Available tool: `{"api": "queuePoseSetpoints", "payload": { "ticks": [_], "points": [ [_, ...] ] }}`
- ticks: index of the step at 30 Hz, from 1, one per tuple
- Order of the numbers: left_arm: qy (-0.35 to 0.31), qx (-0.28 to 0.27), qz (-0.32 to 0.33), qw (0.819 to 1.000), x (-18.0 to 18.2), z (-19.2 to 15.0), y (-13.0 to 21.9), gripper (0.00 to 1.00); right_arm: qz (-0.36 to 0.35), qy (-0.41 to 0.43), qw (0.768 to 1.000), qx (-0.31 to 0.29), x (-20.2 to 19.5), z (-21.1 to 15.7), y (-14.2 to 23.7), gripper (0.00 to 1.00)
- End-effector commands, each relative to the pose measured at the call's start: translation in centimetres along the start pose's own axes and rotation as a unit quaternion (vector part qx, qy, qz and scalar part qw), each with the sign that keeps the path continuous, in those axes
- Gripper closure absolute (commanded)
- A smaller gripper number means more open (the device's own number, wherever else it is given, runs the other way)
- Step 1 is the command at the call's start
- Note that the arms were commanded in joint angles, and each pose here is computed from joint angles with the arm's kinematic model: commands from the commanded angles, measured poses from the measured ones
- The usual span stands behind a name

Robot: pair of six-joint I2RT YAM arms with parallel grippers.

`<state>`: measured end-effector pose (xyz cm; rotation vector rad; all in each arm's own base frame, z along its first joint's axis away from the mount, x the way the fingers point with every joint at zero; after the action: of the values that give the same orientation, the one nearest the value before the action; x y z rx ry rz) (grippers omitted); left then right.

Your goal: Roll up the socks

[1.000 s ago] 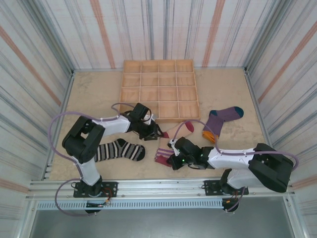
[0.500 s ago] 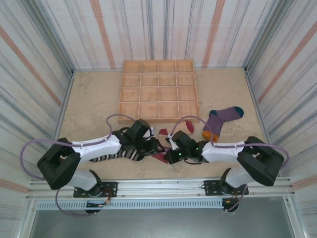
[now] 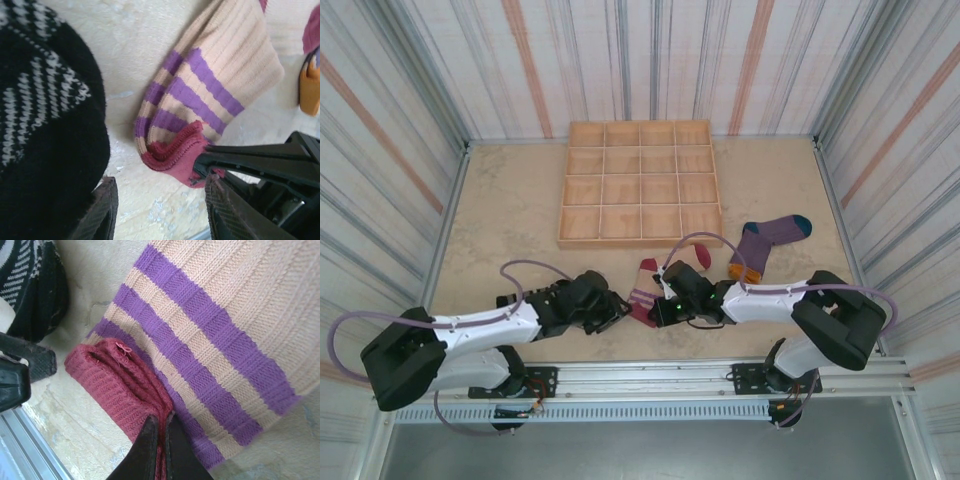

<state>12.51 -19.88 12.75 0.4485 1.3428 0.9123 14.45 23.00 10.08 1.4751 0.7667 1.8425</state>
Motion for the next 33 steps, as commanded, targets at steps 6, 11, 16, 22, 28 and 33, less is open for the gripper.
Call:
{"api": "queuePoseSetpoints", "payload": {
  "ticks": [6, 11, 16, 22, 28, 33],
  "points": [
    [0.069, -0.136, 0.032, 0.988, -1.3, -1.0, 0.0, 0.53, -0.073, -0.051, 0.996, 0.024, -1.9, -0.6, -0.6, 1.00],
    [0.093, -0.160, 0.034, 0.982, -0.6, -1.4, -0.9, 0.58, -0.075, -0.055, 0.995, 0.027, -2.0, -0.7, -0.8, 1.00],
    [0.093, -0.162, 0.032, 0.982, -0.9, -1.3, -1.7, 0.59, -0.071, -0.056, 0.995, 0.034, -2.1, -0.7, -1.1, 1.00],
    [0.096, -0.151, 0.038, 0.983, -0.6, -1.6, -2.7, 0.58, -0.068, -0.059, 0.995, 0.037, -2.0, -0.5, -1.1, 1.00],
    [0.098, -0.157, 0.046, 0.982, -0.2, -1.6, -3.1, 0.60, -0.062, -0.061, 0.995, 0.040, -2.0, -0.4, -1.1, 1.00],
    [0.100, -0.156, 0.050, 0.981, 0.0, -1.7, -3.4, 0.67, -0.058, -0.063, 0.995, 0.041, -2.0, -0.2, -1.2, 1.00]
  ]
}}
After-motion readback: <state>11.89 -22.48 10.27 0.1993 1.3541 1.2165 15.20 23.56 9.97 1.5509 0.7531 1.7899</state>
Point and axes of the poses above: each hand's point on the last joint's axis, 136 mm out from that joint toward the fingers, its own y axis back along the fingers, its own x axis along the line the jaws close on, z = x × y, the point moved 10 cm from there along y, back along the fingers, and after that the axes turned 12 degrees about -y, right-handed, at the moved point
